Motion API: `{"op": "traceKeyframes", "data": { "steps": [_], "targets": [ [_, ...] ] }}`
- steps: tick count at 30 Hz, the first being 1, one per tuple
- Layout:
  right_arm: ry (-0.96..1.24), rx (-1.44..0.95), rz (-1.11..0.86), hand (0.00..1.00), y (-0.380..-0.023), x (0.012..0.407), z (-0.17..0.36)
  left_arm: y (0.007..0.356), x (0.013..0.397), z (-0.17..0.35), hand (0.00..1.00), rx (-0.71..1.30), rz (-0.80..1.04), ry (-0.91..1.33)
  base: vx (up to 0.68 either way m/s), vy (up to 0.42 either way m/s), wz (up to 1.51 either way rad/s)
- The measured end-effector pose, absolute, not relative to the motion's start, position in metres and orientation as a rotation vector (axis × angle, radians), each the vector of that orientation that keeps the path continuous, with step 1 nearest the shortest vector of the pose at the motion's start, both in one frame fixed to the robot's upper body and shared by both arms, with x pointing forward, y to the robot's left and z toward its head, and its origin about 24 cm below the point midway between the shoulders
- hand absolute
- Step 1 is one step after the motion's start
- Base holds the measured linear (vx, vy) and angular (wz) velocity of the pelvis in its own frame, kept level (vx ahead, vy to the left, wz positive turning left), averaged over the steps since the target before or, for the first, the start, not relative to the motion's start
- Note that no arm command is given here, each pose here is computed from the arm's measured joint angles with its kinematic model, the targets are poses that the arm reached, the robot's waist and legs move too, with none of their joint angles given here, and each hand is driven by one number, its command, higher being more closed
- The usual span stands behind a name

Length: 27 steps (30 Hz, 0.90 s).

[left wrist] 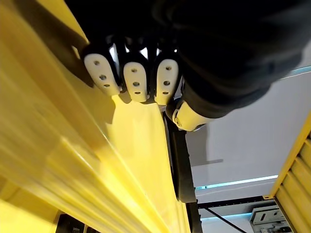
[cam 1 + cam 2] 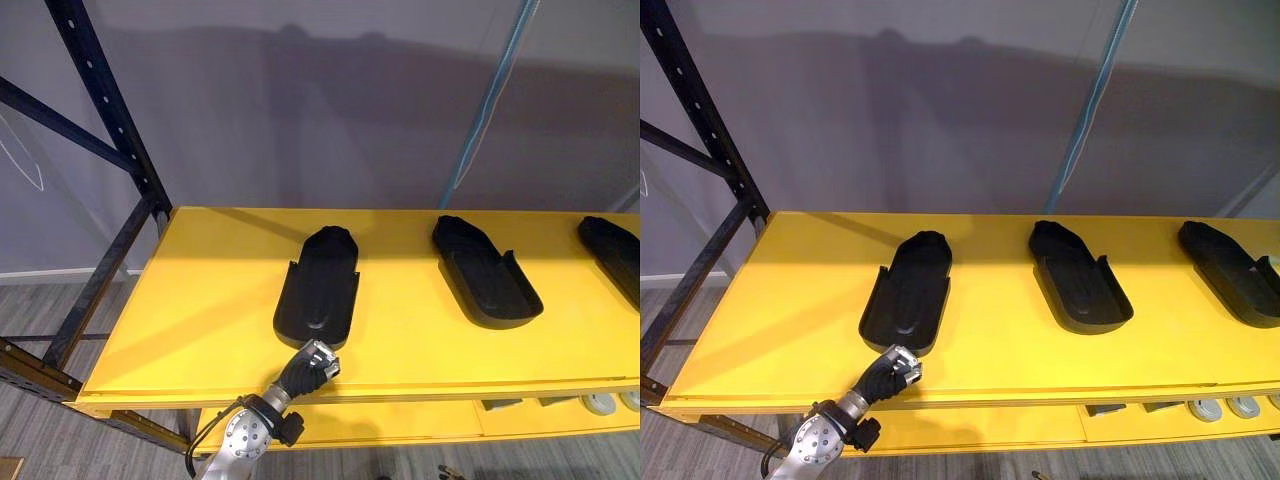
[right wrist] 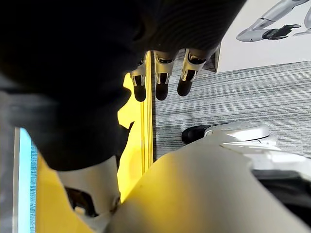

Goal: Walk over and take plastic housings, then place them on the shelf

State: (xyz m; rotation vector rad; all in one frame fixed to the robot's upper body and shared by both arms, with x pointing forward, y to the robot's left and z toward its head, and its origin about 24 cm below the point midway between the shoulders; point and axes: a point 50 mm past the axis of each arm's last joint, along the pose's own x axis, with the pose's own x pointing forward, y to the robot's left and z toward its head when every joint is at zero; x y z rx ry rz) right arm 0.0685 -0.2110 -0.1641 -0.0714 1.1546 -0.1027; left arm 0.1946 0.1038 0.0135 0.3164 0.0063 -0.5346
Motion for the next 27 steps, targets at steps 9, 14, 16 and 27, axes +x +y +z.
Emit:
{"op": "traceKeyframes", "data": {
  "steps": [9,14,16,27],
  "targets": [
    [1.159,-0.07,-0.117,0.0,-0.211,0.065,-0.164,0.101,0.203,0.01,1.0,0.331,-0.507,0.012,0.0,0.0,0.0],
    [1.162,-0.066,-0.124,0.0,-0.211,0.064,-0.165,0.097,0.208,0.008,1.0,0.334,-0.491,0.015,0.0,0.0,0.0],
    [1.163,-0.065,-0.124,0.0,-0.211,0.063,-0.165,0.097,0.209,0.008,1.0,0.335,-0.485,0.016,0.0,0.0,0.0],
    [1.163,-0.058,-0.137,0.0,-0.211,0.062,-0.165,0.096,0.214,0.013,1.0,0.323,-0.469,-0.001,0.0,0.0,0.0]
  ]
}}
